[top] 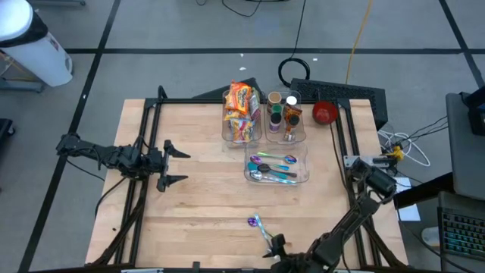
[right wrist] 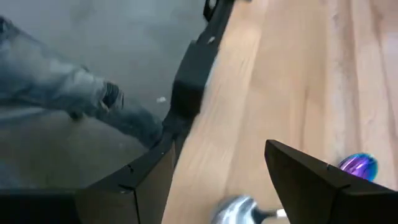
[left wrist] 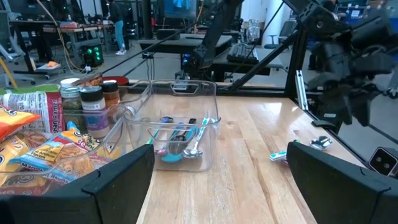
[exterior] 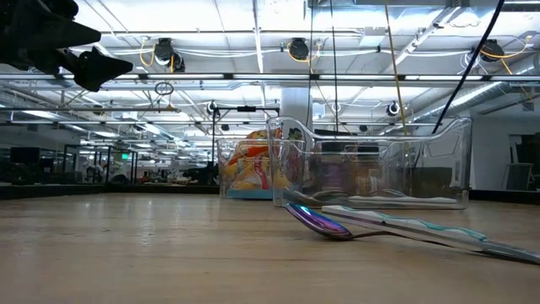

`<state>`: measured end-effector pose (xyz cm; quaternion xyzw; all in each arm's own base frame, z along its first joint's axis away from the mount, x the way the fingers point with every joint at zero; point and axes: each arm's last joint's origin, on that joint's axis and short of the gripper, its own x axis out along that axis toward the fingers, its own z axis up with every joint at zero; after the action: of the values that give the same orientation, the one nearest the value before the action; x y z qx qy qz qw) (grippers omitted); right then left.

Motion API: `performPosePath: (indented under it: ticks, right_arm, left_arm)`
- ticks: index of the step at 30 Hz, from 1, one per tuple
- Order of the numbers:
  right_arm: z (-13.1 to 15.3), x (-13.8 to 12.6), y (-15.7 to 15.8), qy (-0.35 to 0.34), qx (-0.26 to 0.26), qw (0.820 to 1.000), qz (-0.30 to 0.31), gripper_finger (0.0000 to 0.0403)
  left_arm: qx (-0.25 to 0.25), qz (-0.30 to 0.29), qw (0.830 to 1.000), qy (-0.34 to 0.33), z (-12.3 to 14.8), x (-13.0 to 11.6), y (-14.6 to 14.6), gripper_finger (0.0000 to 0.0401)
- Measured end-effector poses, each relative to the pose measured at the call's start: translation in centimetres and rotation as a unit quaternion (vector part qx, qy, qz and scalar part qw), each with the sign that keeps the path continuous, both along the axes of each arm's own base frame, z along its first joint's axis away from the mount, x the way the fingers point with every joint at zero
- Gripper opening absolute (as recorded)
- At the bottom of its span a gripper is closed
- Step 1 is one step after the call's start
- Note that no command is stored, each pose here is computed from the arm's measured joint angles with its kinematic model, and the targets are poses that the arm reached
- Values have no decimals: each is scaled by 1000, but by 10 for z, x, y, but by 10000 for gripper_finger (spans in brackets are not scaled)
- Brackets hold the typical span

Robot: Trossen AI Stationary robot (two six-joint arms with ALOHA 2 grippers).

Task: Pick & Place Food Item
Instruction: Put the blue white patterned spoon into the bottom transparent bin

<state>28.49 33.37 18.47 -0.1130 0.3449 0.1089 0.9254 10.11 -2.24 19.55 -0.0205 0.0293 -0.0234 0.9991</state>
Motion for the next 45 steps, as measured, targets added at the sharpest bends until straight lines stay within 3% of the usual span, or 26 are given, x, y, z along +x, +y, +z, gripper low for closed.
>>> performPosePath:
  ticks: [12,23,27,37,45]
  right_arm:
    - [-45,-3,0,64,-35,997,-38,215]
    - [-52,-8,-12,107,-35,987,-112,204]
    - [-52,-6,-13,114,-31,987,-111,168]
    - [-50,3,-22,153,-16,984,-91,20]
    - [-14,2,-29,144,11,988,-57,2]
  left_arm:
    - [0,0,1000,0,0,0,0,374]
    - [0,0,1000,0,0,0,0,374]
    - [0,0,1000,0,0,0,0,374]
    - [0,0,1000,0,0,0,0,374]
    - [0,0,1000,0,0,0,0,374]
